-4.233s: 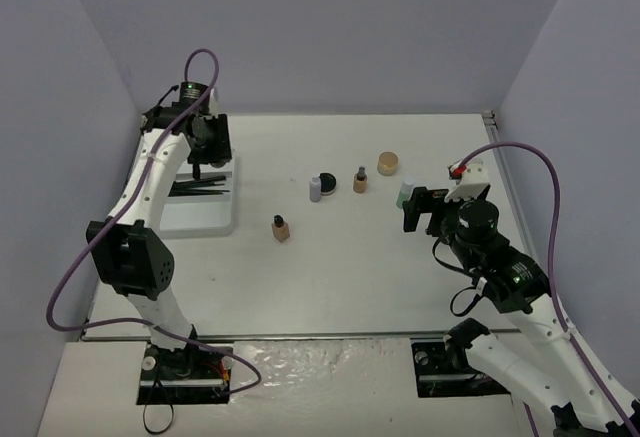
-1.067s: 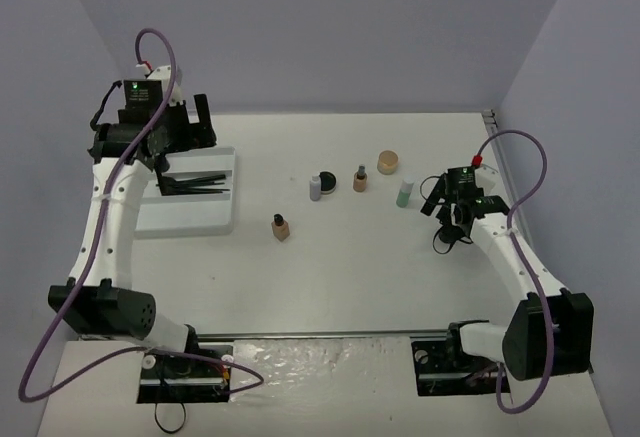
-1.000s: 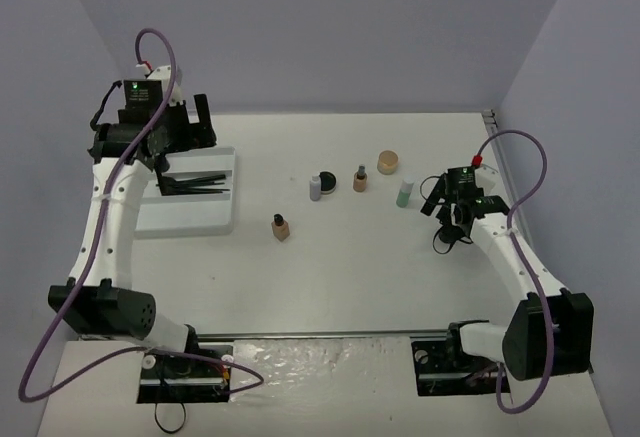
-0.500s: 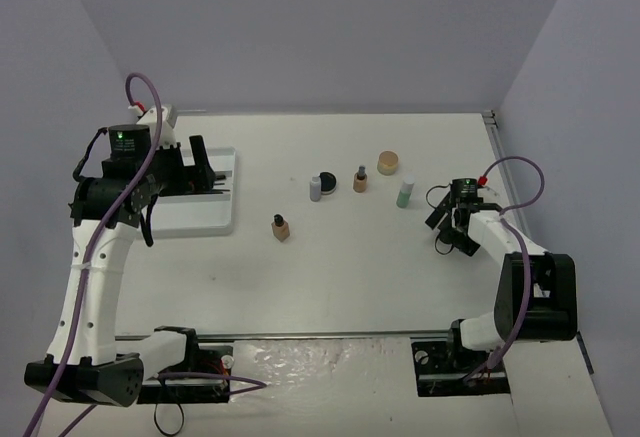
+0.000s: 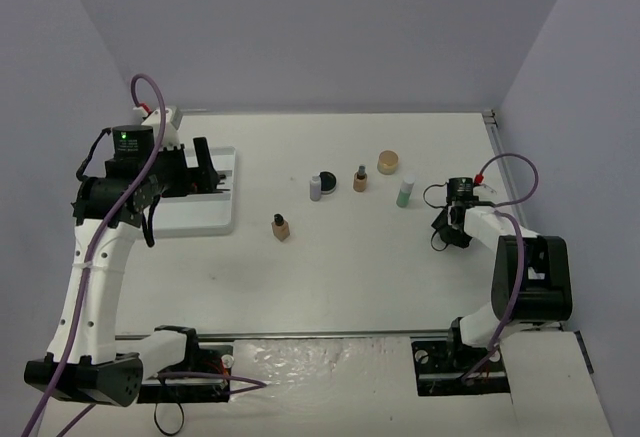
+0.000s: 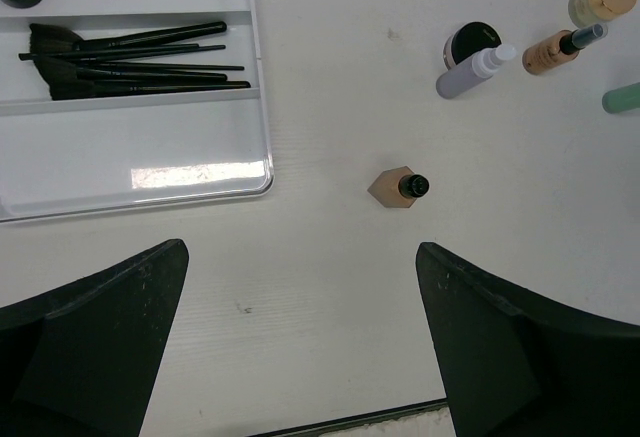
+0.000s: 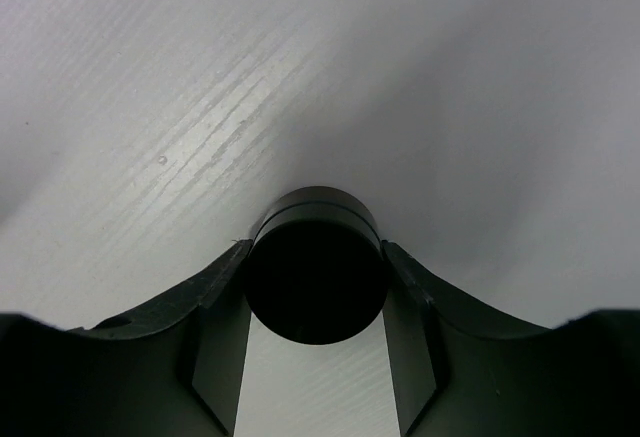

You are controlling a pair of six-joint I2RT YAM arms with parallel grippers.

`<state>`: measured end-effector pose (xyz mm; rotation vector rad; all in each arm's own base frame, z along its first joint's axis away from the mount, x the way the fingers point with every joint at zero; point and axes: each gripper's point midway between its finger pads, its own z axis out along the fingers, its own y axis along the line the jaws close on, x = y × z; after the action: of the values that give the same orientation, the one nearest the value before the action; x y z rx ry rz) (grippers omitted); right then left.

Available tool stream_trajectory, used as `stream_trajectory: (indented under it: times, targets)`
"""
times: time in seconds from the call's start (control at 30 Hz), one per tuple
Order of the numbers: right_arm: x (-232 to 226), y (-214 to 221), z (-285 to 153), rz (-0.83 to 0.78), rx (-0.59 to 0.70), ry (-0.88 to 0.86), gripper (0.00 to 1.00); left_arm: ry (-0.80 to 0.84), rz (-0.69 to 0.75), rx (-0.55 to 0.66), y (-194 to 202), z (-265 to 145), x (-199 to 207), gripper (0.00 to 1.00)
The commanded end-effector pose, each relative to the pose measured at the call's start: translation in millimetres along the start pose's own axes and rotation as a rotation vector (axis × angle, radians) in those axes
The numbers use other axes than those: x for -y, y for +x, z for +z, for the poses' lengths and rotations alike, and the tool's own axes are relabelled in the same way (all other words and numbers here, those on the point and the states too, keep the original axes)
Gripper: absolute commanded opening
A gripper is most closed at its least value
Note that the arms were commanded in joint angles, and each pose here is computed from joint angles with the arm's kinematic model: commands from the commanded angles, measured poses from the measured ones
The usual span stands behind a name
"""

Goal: Organize the makeup

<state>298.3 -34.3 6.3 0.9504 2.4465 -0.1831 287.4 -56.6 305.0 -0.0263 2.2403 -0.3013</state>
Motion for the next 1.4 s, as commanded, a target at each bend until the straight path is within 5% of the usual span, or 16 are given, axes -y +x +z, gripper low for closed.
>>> stream_trajectory:
  times: [0.0,0.17,0.63,1.07,1.37]
  targets:
    - [-13,-20,-10,-0.042,0.081,-0.039,0.29,0.032,0.008,0.05,-13,-8,10,0.97]
    - [-57,4,-48,-0.201,0.12,-0.19,0.01,0.057,0.014,0.041,-14,-3,17,0.97]
    - [-212,125,-160,-0.883,0.202,-0.694,0.01,0.122,0.13,-0.026,0,20,53,0.97]
    - [-229,193,-135,-1.144,0.08,-0.794,0.2,0.136,0.169,-0.064,15,26,68,0.97]
    - [-220,200,-129,-1.152,0.053,-0.793,0.7,0.129,0.183,-0.079,15,26,67,0.97]
